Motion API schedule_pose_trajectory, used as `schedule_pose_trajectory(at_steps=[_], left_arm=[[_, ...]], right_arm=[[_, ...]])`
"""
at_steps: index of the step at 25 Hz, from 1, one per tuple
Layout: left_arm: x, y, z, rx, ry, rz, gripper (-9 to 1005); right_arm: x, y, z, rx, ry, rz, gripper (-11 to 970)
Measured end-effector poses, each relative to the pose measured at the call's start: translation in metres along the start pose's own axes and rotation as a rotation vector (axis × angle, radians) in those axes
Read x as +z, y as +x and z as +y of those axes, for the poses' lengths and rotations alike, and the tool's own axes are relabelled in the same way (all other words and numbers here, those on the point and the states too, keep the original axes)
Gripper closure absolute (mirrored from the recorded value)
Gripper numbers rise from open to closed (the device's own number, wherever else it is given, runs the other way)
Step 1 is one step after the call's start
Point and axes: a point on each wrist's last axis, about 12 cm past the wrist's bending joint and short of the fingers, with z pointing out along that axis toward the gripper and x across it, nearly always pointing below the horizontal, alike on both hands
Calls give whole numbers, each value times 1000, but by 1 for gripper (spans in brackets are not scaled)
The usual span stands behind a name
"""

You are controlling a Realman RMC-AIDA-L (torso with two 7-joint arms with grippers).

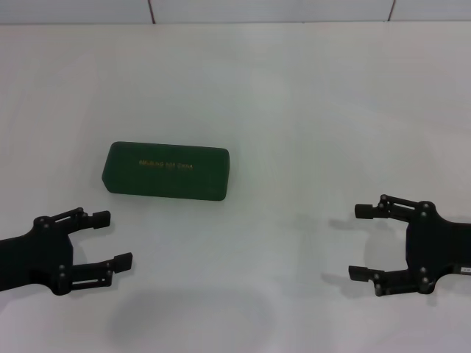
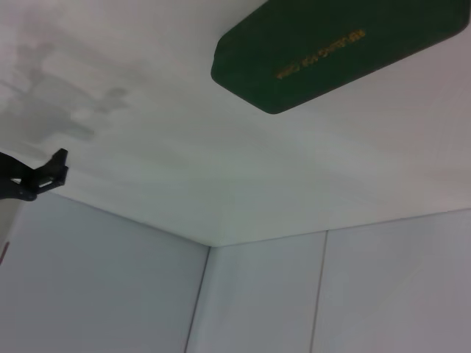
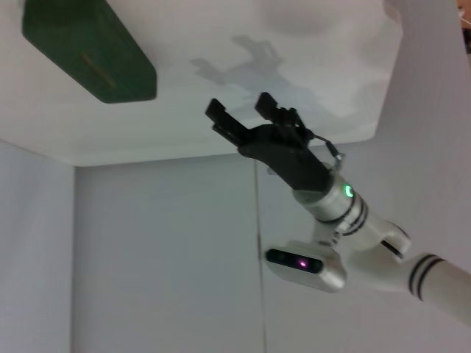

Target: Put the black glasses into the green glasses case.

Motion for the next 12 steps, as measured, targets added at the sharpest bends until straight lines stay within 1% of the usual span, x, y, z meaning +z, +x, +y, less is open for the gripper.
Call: schedule_pose_trajectory(at_steps=[5, 12], left_arm=[[-2, 1, 0, -17, -4, 1, 122], [-1, 0, 0, -25, -1, 1, 122]], right_arm=[[5, -3, 0, -6, -20, -8, 69], [4, -3, -2, -5, -9, -8, 69]])
